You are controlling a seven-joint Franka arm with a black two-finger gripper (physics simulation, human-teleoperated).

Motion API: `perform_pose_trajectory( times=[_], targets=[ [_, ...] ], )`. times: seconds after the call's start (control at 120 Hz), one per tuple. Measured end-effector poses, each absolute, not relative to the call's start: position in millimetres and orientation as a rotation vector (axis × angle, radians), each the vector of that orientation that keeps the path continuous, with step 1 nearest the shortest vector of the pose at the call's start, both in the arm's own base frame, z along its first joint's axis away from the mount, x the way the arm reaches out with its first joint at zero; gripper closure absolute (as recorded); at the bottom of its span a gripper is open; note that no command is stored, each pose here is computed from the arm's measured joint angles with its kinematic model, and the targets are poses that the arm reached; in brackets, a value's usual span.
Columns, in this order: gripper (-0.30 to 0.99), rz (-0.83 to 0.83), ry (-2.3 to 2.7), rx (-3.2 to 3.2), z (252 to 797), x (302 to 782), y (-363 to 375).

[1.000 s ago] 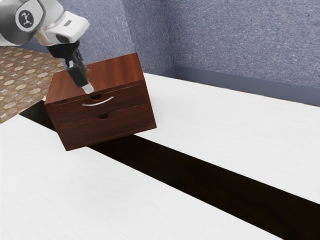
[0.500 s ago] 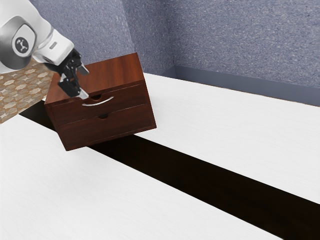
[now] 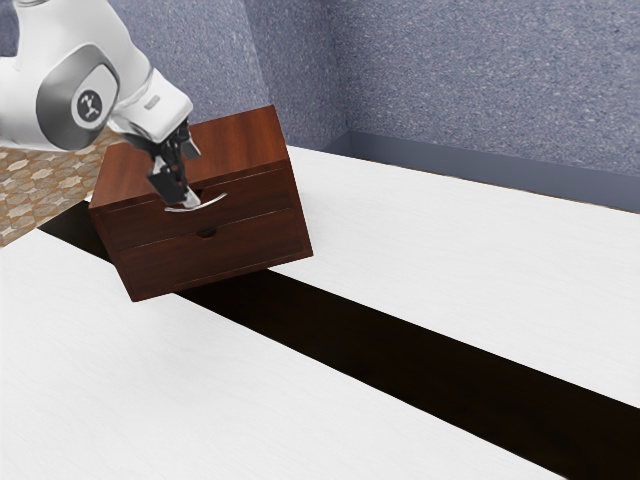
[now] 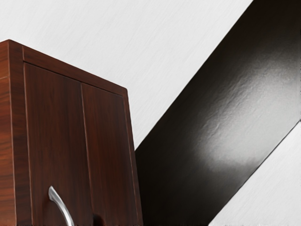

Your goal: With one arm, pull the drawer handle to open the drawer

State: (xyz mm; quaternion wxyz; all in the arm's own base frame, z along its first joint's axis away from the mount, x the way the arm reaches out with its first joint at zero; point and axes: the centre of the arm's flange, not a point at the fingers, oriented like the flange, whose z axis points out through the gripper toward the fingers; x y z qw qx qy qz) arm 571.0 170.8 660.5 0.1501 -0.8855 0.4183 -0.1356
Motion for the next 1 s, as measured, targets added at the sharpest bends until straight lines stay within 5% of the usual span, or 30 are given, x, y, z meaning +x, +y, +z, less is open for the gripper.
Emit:
perform_pose_trajectory(
  times=[0.567, 1.0],
  targets=[
    [0.21, -0.255, 0.823, -2.744, 625.8, 562.8, 227.6],
    [0.33, -0.334, 0.818, -2.724, 612.6, 583.8, 222.8]
  ],
)
